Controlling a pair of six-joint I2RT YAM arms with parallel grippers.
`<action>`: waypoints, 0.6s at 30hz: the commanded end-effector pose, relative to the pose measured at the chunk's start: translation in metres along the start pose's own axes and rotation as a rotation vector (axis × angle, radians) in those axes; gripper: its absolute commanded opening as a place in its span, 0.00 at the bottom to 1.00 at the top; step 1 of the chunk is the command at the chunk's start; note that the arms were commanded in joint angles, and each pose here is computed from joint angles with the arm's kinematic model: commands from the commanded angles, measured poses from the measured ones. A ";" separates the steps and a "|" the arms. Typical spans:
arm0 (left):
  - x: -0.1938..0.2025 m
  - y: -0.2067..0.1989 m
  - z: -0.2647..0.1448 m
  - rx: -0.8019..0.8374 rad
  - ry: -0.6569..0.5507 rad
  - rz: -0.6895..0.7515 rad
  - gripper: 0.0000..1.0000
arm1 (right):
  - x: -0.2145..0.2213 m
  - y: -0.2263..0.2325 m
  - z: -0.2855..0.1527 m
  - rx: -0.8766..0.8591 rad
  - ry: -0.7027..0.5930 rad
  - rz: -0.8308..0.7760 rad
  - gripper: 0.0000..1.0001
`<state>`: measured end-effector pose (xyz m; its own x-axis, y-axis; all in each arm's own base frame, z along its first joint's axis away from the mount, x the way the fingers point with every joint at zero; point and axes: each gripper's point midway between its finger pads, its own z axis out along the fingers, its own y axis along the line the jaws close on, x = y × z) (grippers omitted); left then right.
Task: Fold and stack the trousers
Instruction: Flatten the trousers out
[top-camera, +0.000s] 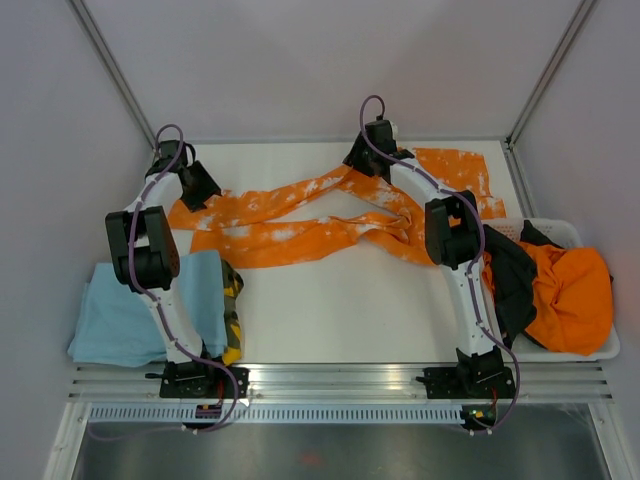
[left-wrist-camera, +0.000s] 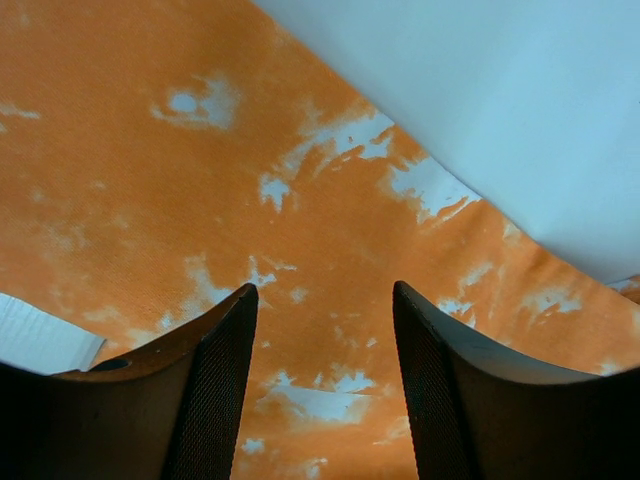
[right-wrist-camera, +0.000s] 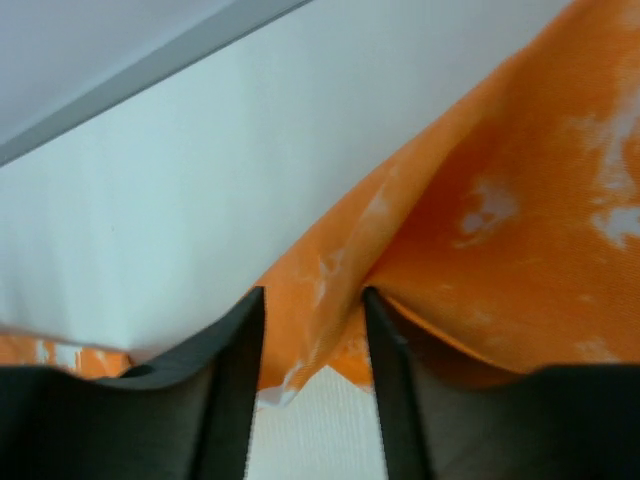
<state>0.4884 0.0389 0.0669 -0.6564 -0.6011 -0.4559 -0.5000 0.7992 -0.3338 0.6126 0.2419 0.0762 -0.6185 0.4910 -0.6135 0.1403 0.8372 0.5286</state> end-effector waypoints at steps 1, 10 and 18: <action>-0.006 -0.021 -0.007 0.096 -0.018 -0.007 0.62 | 0.002 0.024 -0.006 -0.106 0.048 -0.055 0.55; -0.006 -0.039 -0.019 0.128 -0.057 0.002 0.62 | 0.018 0.037 -0.024 -0.167 0.108 0.010 0.64; -0.001 -0.038 -0.019 0.127 -0.043 -0.001 0.62 | 0.051 0.048 -0.023 -0.185 0.176 0.105 0.56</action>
<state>0.4880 0.0118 0.0631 -0.6776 -0.5881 -0.4416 -0.4559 0.8071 -0.3752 0.5748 0.2802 0.0497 -0.7460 0.4705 -0.4713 0.1006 0.7792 0.6187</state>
